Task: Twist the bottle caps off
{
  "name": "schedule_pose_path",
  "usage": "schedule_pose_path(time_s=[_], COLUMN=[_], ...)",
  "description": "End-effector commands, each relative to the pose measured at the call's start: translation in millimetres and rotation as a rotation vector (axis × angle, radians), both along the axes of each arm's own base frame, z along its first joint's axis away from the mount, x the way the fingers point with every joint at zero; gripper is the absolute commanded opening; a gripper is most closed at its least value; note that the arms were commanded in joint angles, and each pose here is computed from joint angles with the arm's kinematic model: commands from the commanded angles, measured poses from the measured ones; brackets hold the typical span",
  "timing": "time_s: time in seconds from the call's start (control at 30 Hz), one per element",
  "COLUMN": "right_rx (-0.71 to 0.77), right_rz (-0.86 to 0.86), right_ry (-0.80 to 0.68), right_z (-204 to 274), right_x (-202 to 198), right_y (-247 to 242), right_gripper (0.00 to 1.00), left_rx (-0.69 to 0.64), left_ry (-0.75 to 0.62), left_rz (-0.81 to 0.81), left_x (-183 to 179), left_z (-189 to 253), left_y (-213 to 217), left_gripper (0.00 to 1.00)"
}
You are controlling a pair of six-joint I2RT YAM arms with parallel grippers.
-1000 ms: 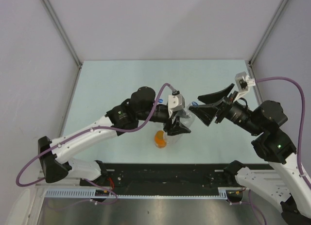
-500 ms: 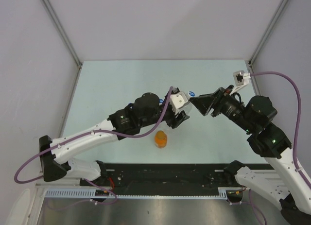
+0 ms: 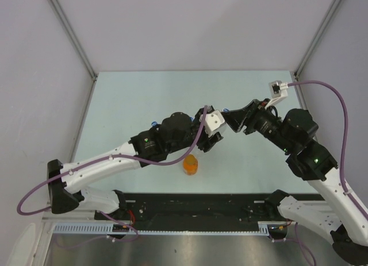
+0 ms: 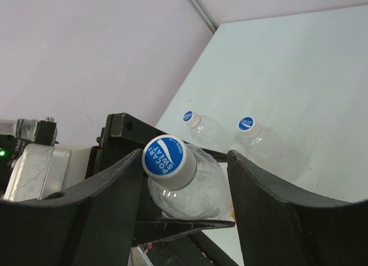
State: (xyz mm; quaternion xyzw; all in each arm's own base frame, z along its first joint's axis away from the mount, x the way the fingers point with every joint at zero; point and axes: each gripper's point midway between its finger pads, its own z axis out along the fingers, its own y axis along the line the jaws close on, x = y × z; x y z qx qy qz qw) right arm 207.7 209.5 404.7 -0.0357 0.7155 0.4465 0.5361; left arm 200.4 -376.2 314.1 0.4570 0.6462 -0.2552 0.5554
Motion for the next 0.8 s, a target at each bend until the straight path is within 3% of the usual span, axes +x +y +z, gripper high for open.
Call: schedule_pose_path(time_s=[0.0,0.23,0.57,0.67,0.7,0.77], right_rx=[0.040,0.030,0.032,0.031,0.029,0.025], right_rz=[0.000,-0.017,-0.039,-0.030,-0.025,-0.020], right_ry=[-0.047,-0.043,-0.048,-0.049,-0.049,-0.046], right_z=[18.5,16.0,17.6,17.6,17.1,15.9], right_x=[1.7,3.3,2.2,1.0,0.4,0.1], right_y=[7.3,7.4,1.9,2.9,3.4,4.2], right_gripper=[0.64,0.52,0.54,0.37,0.23,0.10], left_rx=[-0.014,-0.011,-0.009,-0.011,-0.012,-0.012], left_ry=[-0.038,-0.035,-0.032,-0.034,-0.035,-0.033], left_rz=[-0.011,-0.021,-0.017,-0.017,-0.019,-0.018], left_x=[-1.3,-3.4,-4.0,-3.8,-4.5,-4.6], left_z=[12.1,10.6,9.1,10.2,10.9,10.1], left_y=[-5.7,-7.8,-6.5,-6.6,-6.6,-6.6], left_gripper=[0.00,0.00,0.00,0.00,0.00,0.00])
